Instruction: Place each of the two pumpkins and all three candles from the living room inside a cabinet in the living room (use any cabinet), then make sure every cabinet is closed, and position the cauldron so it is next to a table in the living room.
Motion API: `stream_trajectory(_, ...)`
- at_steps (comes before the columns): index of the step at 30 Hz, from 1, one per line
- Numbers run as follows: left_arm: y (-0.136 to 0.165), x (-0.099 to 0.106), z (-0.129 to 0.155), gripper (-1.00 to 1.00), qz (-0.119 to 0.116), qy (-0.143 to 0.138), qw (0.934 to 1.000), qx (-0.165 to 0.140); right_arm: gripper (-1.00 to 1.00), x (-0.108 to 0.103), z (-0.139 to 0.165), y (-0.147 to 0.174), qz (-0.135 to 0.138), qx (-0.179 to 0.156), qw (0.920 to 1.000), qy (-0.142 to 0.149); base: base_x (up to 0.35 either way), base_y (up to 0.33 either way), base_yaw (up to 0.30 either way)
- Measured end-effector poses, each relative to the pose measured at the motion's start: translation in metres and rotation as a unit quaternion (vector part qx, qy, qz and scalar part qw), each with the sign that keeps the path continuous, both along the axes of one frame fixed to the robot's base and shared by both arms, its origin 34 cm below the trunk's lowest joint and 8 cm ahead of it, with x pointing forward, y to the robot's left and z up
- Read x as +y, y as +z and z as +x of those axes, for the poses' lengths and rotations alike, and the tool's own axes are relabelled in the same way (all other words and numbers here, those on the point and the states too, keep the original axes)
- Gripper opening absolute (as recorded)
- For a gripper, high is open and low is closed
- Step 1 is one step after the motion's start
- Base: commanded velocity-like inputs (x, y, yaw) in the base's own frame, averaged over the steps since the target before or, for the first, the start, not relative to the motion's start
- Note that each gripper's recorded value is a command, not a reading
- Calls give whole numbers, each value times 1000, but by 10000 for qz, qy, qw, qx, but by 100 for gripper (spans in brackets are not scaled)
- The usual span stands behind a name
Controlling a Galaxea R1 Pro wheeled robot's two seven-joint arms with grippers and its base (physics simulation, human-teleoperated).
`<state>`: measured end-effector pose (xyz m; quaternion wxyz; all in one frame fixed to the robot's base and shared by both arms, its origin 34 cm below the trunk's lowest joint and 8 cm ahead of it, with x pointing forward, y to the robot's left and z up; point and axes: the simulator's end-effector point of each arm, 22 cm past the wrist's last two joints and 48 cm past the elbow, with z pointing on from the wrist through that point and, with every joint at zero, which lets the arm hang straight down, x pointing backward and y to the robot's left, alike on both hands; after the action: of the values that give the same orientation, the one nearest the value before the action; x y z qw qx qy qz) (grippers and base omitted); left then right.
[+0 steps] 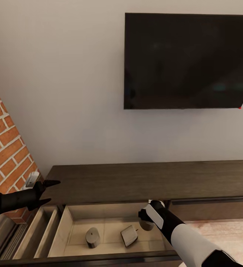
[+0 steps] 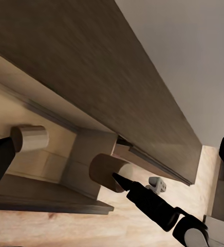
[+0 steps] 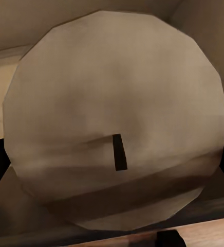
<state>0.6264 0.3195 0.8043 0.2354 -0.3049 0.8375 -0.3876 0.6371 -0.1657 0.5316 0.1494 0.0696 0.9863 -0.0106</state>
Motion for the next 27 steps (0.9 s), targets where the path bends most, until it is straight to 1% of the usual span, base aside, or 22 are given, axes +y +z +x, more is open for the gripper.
stream_trajectory(15,-32,0,-8,100,-27,-11,10000,43,-100,0,-3,-28,-5,-11,10000,10,0,0,0)
stream_trajectory(24,-49,-3,-11,100,-95,-30,9999,32,-100,0,-5,-46,-10,-31,10000,19,0,0,0)
stream_trajectory(27,-49,-3,-11,100,-98,-29,9999,32,-100,1,-4,-45,-10,-38,10000,22,0,0,0)
